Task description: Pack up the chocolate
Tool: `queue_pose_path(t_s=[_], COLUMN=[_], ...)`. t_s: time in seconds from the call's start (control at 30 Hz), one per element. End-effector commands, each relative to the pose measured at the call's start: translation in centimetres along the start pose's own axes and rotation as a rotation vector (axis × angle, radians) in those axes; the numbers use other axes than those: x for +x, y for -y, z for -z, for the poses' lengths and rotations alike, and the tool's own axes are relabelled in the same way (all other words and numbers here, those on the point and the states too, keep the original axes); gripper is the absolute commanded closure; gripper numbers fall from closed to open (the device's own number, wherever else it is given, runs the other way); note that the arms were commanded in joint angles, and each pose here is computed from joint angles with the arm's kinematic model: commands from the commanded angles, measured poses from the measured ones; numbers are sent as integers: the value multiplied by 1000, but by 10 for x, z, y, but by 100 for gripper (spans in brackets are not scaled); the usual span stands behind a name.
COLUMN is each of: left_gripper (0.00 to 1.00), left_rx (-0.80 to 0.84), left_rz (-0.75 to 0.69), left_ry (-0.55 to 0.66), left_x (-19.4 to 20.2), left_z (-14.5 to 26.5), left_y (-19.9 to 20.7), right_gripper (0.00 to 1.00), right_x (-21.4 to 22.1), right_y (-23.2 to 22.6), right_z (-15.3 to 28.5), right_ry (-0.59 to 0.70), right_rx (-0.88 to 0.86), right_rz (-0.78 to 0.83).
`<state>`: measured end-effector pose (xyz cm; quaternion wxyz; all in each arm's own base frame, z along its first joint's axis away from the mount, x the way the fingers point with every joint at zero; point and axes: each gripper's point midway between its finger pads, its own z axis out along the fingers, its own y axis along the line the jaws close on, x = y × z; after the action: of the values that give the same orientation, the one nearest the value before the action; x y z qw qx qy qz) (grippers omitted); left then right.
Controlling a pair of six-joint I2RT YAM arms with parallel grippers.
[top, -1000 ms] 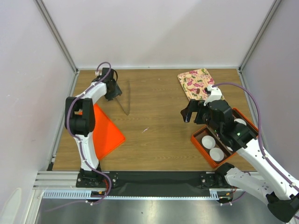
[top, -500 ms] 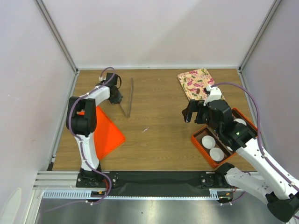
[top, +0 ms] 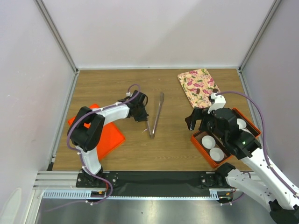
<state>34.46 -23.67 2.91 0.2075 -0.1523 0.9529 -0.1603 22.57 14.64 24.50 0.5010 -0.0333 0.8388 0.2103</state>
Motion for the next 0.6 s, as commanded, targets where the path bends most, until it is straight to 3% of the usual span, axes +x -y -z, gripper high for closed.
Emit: queue_pose_path(t_s=[0.0, 0.1, 0.13, 0.33, 0.37, 0.5, 0.53, 0.57], left_gripper=[100, 94, 84, 50, 48, 34, 24, 20], left_rx=[103, 106, 105, 130, 140, 191, 191, 222], left_rz=[79, 51, 43, 17, 14, -8, -24, -23], left_ry=[6, -5, -9, -15, -10, 54, 95, 139], left_x=[6, 16, 18, 20, 18, 0, -9, -22], left_z=[15, 18, 20, 32, 37, 69, 78, 96], left_y=[36, 50, 53, 62, 64, 73, 73, 76], right_gripper=[0, 0, 0, 0, 0, 2, 2, 2], right_x=[8, 17, 19, 33, 35, 36, 42, 39], right_y=[1, 8, 8, 10, 9, 18, 19, 19], right_z=[3, 2, 1, -13, -15, -30, -39, -42], right_ry=[-19, -52, -59, -118, -128, -133, -156, -144], right_rx=[-8, 25, 30, 64, 66, 161, 198, 228], right_rz=[-10, -15, -19, -67, -73, -137, -168, -168])
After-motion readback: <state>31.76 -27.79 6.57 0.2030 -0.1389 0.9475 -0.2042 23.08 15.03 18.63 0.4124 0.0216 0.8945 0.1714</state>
